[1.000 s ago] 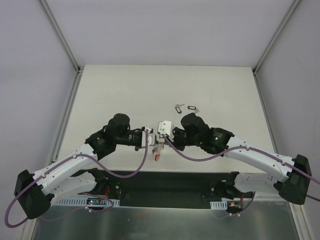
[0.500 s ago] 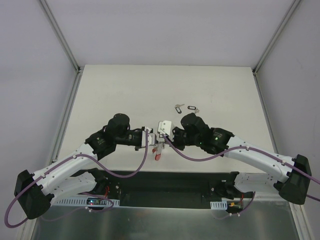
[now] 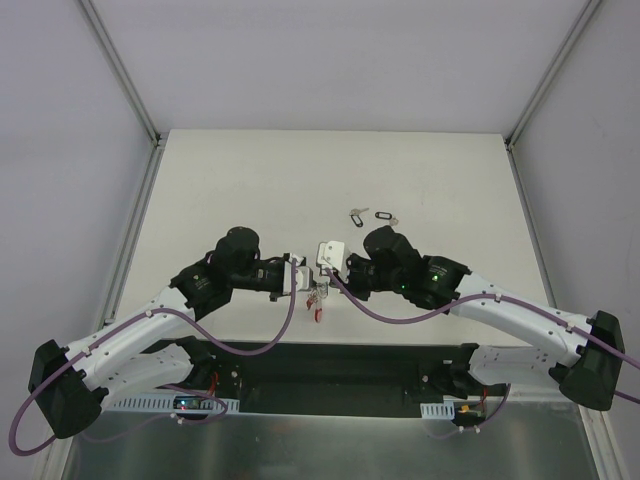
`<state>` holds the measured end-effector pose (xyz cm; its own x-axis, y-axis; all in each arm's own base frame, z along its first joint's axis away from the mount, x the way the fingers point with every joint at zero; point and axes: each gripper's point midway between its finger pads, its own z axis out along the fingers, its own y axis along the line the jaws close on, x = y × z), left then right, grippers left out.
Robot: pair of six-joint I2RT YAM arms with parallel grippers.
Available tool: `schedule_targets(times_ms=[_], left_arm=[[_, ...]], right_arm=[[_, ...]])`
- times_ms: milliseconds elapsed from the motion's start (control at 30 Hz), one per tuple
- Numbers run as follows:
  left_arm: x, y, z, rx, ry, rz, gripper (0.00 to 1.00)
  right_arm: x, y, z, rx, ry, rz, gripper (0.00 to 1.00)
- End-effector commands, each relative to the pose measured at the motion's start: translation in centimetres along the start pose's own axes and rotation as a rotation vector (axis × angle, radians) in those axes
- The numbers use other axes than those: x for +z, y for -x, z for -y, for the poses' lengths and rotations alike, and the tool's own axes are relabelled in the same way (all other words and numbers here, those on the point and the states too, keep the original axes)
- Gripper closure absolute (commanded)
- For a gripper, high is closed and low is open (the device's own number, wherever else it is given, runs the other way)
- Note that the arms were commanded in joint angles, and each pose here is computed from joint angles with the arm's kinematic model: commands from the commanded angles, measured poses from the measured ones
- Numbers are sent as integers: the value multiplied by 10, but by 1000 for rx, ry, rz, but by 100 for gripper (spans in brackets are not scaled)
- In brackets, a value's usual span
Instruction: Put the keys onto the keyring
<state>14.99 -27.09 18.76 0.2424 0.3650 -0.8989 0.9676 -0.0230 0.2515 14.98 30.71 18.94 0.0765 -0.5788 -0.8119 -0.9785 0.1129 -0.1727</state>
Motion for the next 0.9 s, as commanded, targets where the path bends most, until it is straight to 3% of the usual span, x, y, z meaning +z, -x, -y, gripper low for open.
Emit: schedule_targets(times_ms=[0, 633, 867], left_arm=[[-3, 26, -10, 54, 34, 68, 100], [-3, 26, -12, 55, 46, 65, 100], [-21, 8, -36, 110, 224, -37, 100]], right_arm=[[-8, 23, 1, -35, 0, 75, 98], [-4, 19, 2, -28, 0, 46, 99], [-13, -15, 11, 66, -84, -84, 99]])
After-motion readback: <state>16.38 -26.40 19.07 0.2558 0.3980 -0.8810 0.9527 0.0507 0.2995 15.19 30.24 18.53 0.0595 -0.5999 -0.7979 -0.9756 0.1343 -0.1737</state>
